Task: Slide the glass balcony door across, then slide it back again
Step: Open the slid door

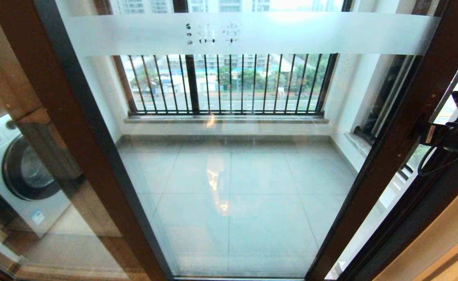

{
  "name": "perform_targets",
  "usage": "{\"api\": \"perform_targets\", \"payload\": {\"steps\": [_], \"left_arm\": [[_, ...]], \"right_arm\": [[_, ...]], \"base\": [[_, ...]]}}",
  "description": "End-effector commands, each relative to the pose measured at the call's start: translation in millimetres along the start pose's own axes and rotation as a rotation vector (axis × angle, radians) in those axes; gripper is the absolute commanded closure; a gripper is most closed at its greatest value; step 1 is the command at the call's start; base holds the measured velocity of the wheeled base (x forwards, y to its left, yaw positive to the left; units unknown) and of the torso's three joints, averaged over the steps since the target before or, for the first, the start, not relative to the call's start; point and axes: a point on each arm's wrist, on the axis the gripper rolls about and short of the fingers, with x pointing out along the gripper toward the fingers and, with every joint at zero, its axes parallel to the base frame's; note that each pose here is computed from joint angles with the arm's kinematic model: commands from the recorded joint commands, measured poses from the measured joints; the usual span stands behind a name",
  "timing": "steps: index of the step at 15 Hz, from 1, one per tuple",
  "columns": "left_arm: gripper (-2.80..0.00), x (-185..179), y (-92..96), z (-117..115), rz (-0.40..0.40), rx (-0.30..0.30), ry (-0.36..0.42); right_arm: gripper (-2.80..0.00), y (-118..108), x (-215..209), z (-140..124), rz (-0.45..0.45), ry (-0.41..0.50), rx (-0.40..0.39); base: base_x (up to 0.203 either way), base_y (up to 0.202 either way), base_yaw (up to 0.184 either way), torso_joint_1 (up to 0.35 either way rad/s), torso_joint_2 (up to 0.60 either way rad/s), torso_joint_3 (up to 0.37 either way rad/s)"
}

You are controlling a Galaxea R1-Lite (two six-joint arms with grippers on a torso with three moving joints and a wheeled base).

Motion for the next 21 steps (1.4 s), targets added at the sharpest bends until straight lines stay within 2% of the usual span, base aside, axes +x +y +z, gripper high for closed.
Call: {"api": "perform_targets", "payload": {"steps": [1,5,21], "left_arm": [[0.00,0.0,0.0,0.1,0.000,0.000,-0.001],[0.00,0.0,0.0,0.1,0.000,0.000,-0.001],[0.00,0.0,0.0,0.1,0.000,0.000,-0.001]], "right_arm": [[0.00,5.4,-1.8,-0.5,0.011,-0.005,-0.005],[0.00,21.4,-4.9,-3.2,0.050,-0.012,-0.018],[0.00,48.2,-12.5,-8.6,0.118,-0.009,-0.038]], "base": [[0.000,0.000,0.000,0.000,0.00,0.000],[0.000,0.000,0.000,0.000,0.00,0.000],[0.000,0.000,0.000,0.000,0.00,0.000]]}}
